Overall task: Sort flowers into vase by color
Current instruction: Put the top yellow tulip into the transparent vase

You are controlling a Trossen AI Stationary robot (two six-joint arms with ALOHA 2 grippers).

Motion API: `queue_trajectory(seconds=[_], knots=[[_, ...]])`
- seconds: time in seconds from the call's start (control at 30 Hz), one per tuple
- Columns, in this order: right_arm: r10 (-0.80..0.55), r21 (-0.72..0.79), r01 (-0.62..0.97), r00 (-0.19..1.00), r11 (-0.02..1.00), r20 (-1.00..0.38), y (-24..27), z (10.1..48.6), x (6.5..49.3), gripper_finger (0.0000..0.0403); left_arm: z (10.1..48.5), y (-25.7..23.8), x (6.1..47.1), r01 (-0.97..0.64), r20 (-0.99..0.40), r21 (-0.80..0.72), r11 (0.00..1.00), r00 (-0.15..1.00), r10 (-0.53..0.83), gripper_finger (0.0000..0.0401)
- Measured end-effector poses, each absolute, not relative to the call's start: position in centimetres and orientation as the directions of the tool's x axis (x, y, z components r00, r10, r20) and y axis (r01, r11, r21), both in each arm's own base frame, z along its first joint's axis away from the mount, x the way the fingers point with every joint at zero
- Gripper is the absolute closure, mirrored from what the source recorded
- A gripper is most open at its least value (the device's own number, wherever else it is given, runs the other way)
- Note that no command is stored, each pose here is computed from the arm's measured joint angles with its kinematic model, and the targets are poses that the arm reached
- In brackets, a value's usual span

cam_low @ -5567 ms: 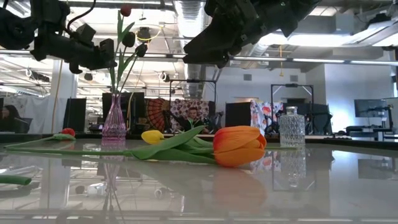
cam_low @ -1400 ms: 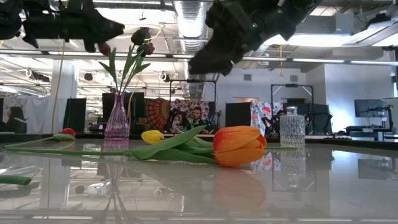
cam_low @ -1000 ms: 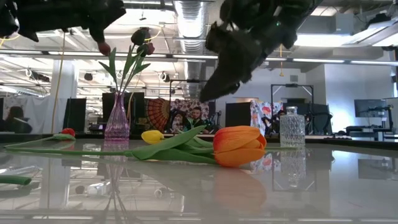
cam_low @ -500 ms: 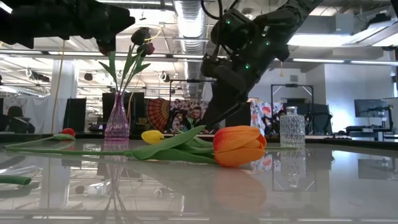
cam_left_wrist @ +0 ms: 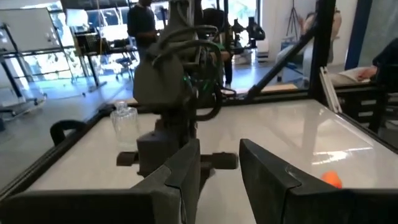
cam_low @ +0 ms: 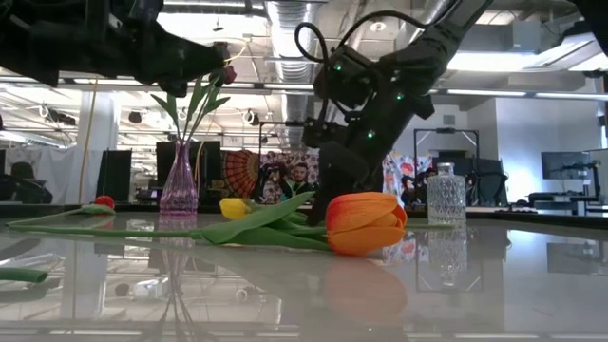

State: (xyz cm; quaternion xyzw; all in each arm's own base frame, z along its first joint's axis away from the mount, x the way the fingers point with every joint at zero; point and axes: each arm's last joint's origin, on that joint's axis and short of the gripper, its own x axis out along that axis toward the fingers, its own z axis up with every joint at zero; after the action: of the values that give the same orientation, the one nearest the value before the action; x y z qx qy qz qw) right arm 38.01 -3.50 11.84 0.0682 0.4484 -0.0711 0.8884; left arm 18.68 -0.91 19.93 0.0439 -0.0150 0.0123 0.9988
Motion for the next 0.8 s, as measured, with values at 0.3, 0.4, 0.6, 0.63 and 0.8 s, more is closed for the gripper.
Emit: queue_trajectory(seconds=[0.3, 0.4, 0.6, 0.63, 0.8], knots=[[-0.048, 0.072, 0.189, 0.564, 0.979, -0.824, -3.8, 11.1, 37.9, 0.0262, 19.1, -1.0, 19.6, -0.028, 0.028, 0.107, 0.994, 0.999, 0.025, 0.0299], [-0.025, 0.102, 0.189, 0.571, 0.977, -0.821, -3.8, 11.4, 37.9, 0.0324, 18.8, -1.0, 19.8, -0.027, 0.014, 0.109, 0.994, 1.0, 0.025, 0.0299], [0.07, 0.184, 0.128, 0.608, 0.975, -0.791, -3.4, 14.5, 37.0, 0.0386, 18.3, -1.0, 20.1, -0.025, -0.002, 0.129, 0.991, 1.0, 0.025, 0.0299], [0.072, 0.188, 0.118, 0.632, 0.975, -0.771, -3.3, 15.5, 36.9, 0.0384, 18.2, -1.0, 20.2, -0.025, -0.001, 0.133, 0.991, 1.0, 0.025, 0.0299], [0.046, 0.162, 0.096, 0.714, 0.982, -0.699, -3.4, 19.1, 35.2, 0.0387, 18.1, -1.0, 20.3, -0.024, -0.009, 0.128, 0.991, 1.0, 0.025, 0.0299]])
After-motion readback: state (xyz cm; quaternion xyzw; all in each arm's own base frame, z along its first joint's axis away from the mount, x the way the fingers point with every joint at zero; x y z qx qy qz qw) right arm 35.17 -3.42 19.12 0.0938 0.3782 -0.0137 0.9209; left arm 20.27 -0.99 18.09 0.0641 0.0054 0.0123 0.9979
